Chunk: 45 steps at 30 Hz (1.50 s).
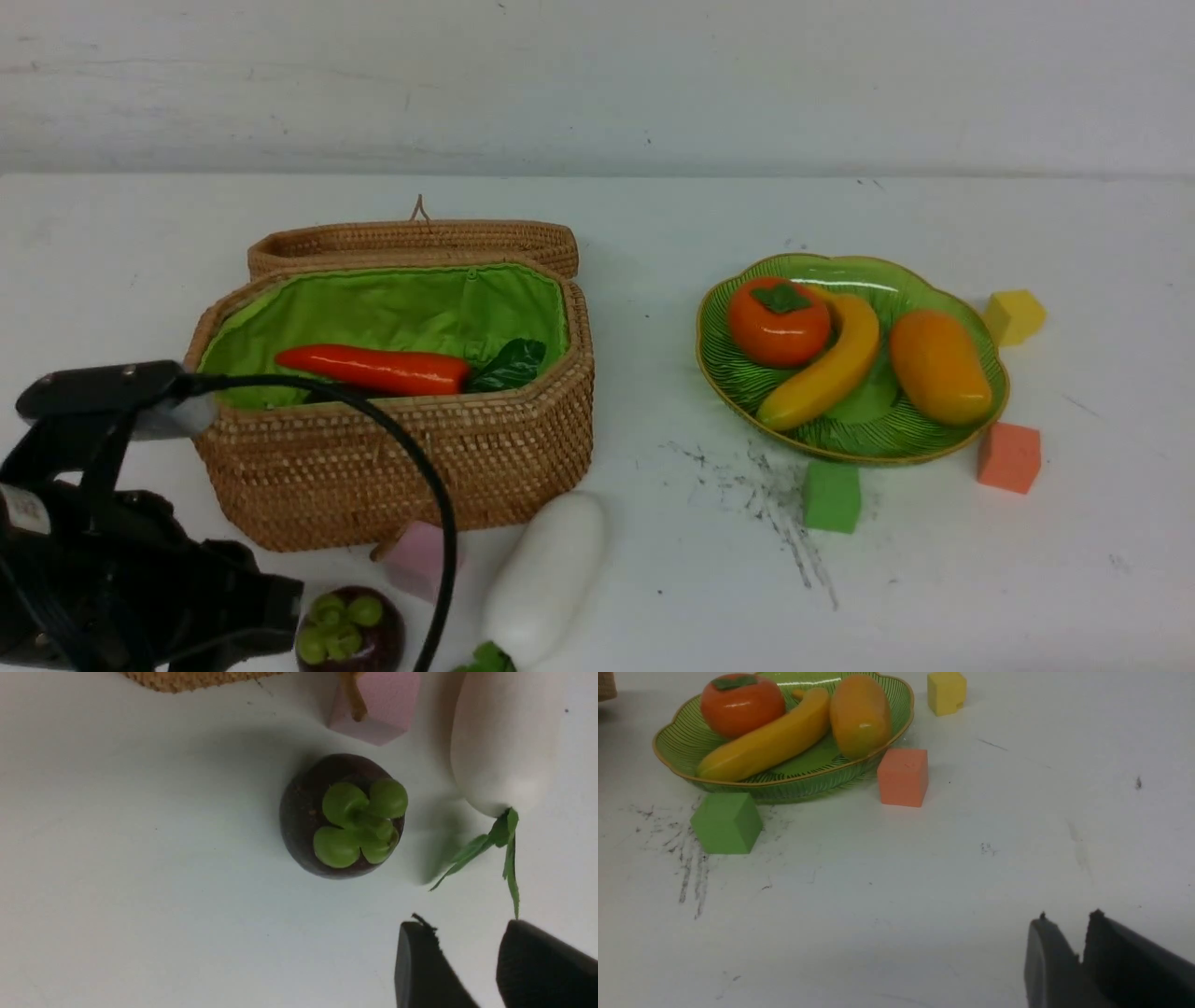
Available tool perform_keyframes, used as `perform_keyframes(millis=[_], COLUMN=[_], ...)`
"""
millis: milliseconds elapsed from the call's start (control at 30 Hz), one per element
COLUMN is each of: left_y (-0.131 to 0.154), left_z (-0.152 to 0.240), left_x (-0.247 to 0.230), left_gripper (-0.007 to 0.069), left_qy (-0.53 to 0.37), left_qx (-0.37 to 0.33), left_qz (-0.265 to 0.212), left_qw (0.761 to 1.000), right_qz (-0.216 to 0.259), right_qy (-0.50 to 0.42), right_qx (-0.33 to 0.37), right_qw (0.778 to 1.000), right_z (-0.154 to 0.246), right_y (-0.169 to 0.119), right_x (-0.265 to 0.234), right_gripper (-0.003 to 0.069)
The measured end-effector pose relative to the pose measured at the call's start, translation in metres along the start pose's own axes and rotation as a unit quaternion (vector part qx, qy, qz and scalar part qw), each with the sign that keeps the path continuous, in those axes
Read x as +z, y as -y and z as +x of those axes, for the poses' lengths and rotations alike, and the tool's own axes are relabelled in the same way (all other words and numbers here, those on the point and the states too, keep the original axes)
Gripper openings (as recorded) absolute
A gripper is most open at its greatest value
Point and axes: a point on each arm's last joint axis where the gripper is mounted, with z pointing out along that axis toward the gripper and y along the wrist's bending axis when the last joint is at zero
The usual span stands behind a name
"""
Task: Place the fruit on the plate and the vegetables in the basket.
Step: Grab a mangosteen with your left arm and put it on the plate on the right
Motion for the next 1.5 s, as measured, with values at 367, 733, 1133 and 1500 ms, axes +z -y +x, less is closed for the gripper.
perform_keyframes(millis=[367,733,1133,1500], left_y=[-0.007,-0.009,-0.009,0.017], left_z=[-0.005,-0.036,-0.044,-0.04], left_x=[0.034,0.057,0.082,0.088], left_gripper=[0.0439,0.0668,0.065,0.0613], left_qy=[-0.056,-0.124,-0.187,-0.176], left_qx=[-0.035,-0.022,-0.018,0.033], left_qz=[-0.016,-0.046,-0.057,-0.056], left_qw=[0.998,0.991,0.98,0.982], right_qz=[0.0,0.0,0.0,0.0], right_qy=[0.0,0.0,0.0,0.0], right_qx=[0.0,0.0,0.0,0.0], right_qw=[1.0,1.0,1.0,1.0], right_z=[0.0,0.0,0.0,0.0], right_y=[0.0,0.0,0.0,0.0], right_x=[0.0,0.0,0.0,0.0], right_gripper=[0.0152,0.0165,0.0183,0.0201])
